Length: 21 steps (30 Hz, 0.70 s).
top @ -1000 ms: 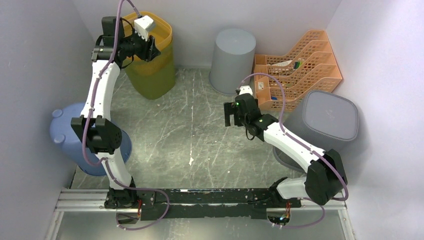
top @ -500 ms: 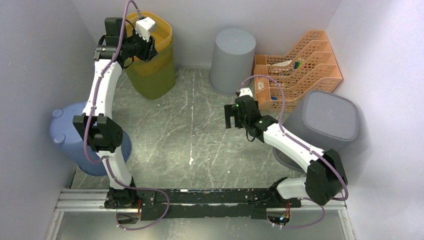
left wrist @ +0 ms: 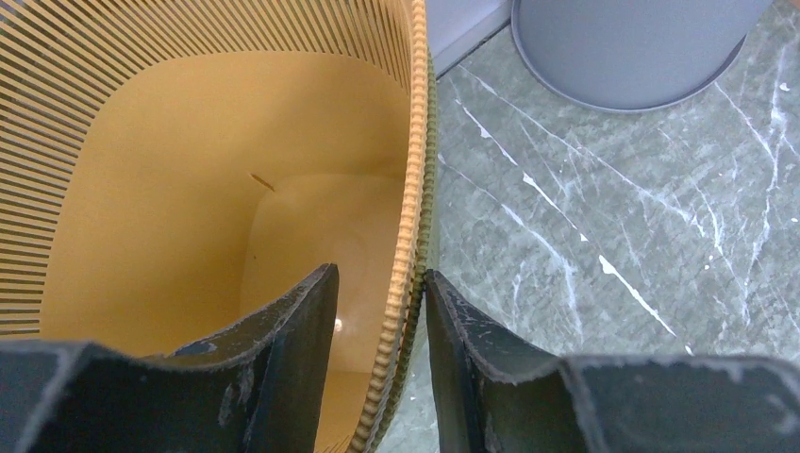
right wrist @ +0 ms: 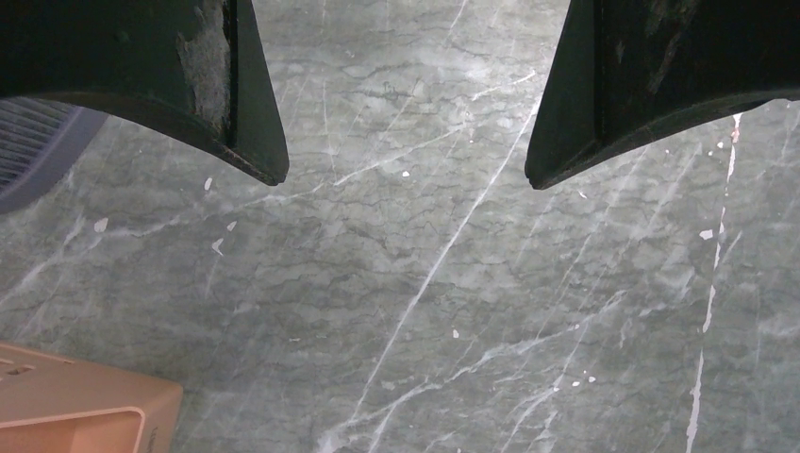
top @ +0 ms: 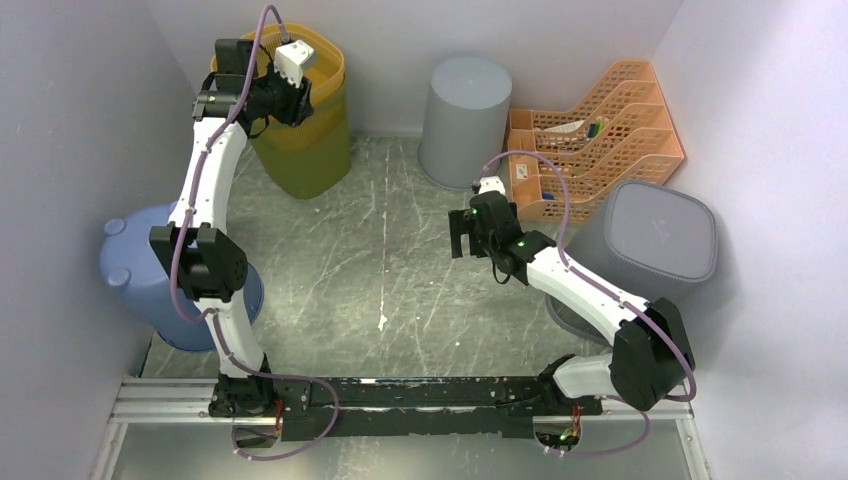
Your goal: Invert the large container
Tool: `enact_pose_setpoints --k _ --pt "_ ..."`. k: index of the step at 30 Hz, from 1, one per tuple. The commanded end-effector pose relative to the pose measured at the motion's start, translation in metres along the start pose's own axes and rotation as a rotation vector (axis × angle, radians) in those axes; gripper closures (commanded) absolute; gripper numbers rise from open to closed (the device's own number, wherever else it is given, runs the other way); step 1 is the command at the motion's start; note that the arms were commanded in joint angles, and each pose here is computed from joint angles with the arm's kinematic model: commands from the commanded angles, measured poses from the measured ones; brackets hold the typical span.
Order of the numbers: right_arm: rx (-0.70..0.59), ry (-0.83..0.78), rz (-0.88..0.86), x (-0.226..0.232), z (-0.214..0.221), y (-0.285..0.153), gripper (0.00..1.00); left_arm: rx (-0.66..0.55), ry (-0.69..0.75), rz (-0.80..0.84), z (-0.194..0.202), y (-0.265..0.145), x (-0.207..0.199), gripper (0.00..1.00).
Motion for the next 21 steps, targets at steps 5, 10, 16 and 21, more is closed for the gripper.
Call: enact_pose_setpoints --k 5,10,16,21 --pt "0.017 -0.004 0.005 0.000 0.005 0.002 0.00 -0.025 -0.090 -0.026 -0.006 -0.016 -0.005 0.93" --pt "0.027 -0.003 0.000 0.002 0.005 0.007 0.00 -0.298 -0.069 -0.076 -0.067 -0.077 -0.019 0.93" --pt "0.030 -0.004 -0.001 0.004 0.005 0.010 0.00 -0.410 -0.062 -0.070 -0.096 -0.116 -0.031 0.93" --pt "0.035 -0.007 -0.012 0.005 0.004 0.012 0.00 -0.337 -0.097 -0.064 -0.089 -0.108 -0.028 0.93"
Point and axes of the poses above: each gripper's point midway between its finger pads, its own y axis out along the fingers, its own x axis along the line the jaws close on, z = x × y, the point moved 9 cm from there along -y, back along the fingers, and after that the axes turned 4 degrees about -y, right-handed, at the moved point
